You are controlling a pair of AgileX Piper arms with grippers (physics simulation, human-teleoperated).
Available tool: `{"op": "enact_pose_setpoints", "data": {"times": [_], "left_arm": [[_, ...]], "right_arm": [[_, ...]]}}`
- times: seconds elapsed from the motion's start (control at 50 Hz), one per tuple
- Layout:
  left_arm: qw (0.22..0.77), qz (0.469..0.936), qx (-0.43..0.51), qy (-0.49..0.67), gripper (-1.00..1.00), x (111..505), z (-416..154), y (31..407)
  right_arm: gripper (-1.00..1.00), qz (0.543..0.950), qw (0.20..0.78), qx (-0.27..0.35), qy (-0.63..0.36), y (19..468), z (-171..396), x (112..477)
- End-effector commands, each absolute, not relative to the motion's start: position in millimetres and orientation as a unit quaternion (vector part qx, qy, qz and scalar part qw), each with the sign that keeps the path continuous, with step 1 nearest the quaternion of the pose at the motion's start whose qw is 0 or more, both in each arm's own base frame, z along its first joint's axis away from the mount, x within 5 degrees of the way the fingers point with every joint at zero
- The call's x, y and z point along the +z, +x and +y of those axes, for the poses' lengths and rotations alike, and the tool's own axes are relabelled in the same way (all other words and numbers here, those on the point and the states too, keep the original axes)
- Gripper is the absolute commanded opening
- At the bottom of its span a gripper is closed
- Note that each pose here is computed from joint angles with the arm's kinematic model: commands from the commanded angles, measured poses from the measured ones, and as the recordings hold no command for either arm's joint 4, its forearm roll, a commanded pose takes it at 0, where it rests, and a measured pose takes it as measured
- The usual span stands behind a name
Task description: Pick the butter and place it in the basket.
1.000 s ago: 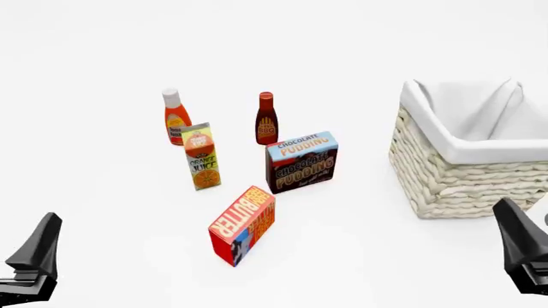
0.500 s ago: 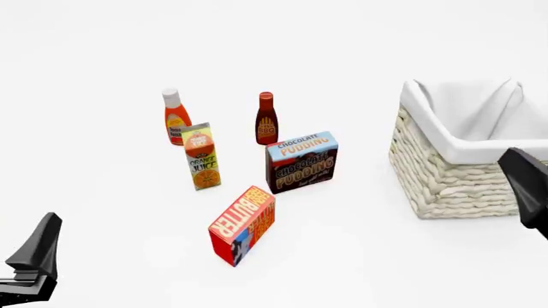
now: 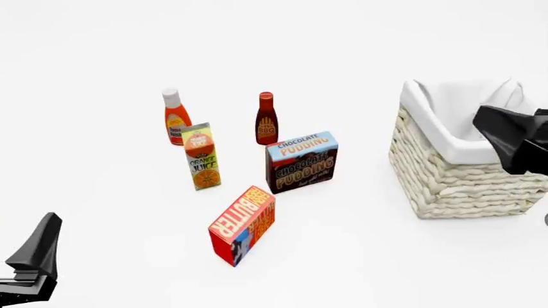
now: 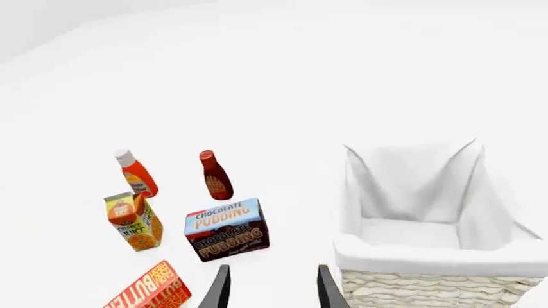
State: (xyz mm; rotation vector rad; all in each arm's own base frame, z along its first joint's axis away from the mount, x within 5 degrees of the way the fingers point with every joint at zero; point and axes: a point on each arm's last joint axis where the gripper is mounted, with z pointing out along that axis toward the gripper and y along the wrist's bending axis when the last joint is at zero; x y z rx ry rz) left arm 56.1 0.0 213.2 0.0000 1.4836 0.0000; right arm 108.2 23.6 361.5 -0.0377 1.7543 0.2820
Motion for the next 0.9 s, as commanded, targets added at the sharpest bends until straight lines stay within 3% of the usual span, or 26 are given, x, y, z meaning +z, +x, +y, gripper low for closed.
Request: {"op": "enact_pose_setpoints", "data": {"times": [0.02, 0.24, 0.48, 0.9], "left_arm": [[0.737, 0.676, 0.000, 0.000, 1.00, 213, 0, 56], [0.737, 0.676, 0.000, 0.000, 1.00, 213, 0, 56], [0.737, 0.676, 0.000, 0.000, 1.00, 213, 0, 56], [0.737, 0.676, 0.000, 0.000, 1.00, 213, 0, 56]], "right_arm": [[1.00, 0.804, 0.578, 0.138, 0.005, 133, 31, 367], [1.00, 0.810, 0.569, 0.145, -0.007, 138, 36, 383], [1.00, 0.804, 0.559, 0.199, -0.028, 139, 55, 415], [1.00, 0.835, 0.504, 0.220, 0.008, 166, 70, 412]]}}
